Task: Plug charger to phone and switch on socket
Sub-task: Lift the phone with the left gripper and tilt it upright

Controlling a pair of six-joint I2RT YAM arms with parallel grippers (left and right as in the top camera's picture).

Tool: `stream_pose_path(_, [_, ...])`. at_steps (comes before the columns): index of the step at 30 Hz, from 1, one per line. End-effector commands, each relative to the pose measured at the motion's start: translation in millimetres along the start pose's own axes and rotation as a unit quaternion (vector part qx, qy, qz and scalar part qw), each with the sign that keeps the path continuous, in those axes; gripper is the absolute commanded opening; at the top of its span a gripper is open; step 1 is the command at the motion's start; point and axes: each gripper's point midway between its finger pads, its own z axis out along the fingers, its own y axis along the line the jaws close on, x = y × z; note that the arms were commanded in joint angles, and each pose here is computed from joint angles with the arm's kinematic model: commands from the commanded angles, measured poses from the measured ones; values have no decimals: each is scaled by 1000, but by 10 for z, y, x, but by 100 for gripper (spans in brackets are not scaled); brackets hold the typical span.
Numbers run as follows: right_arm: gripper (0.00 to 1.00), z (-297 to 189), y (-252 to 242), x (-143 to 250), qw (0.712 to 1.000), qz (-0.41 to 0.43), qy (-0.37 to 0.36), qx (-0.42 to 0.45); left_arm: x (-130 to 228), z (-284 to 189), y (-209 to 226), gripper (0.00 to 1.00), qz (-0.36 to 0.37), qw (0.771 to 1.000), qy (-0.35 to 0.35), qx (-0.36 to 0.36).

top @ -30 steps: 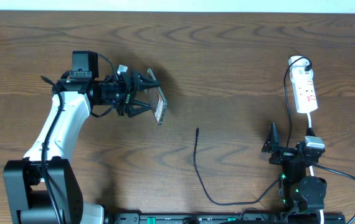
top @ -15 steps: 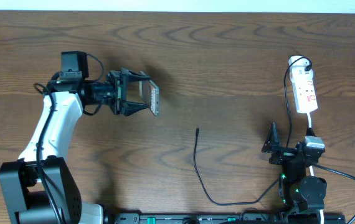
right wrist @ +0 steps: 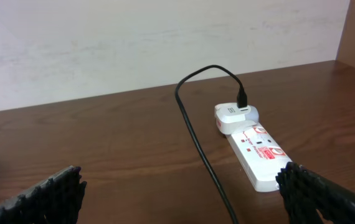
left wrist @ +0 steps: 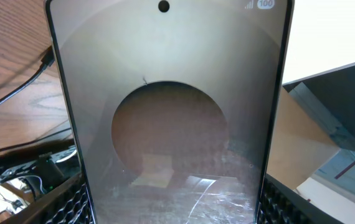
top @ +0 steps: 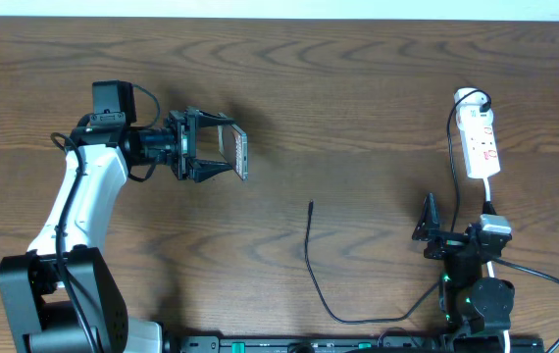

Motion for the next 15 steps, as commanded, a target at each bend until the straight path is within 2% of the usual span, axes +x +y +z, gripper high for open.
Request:
stream_pose_path(1, [99,-3,17,6,1000,-7,1,-4,172,-54,-182,7,3,999,26,20])
stream_pose_path(15, [99,-3,17,6,1000,-7,1,-4,176,-54,-183,7,-14,999,27,20])
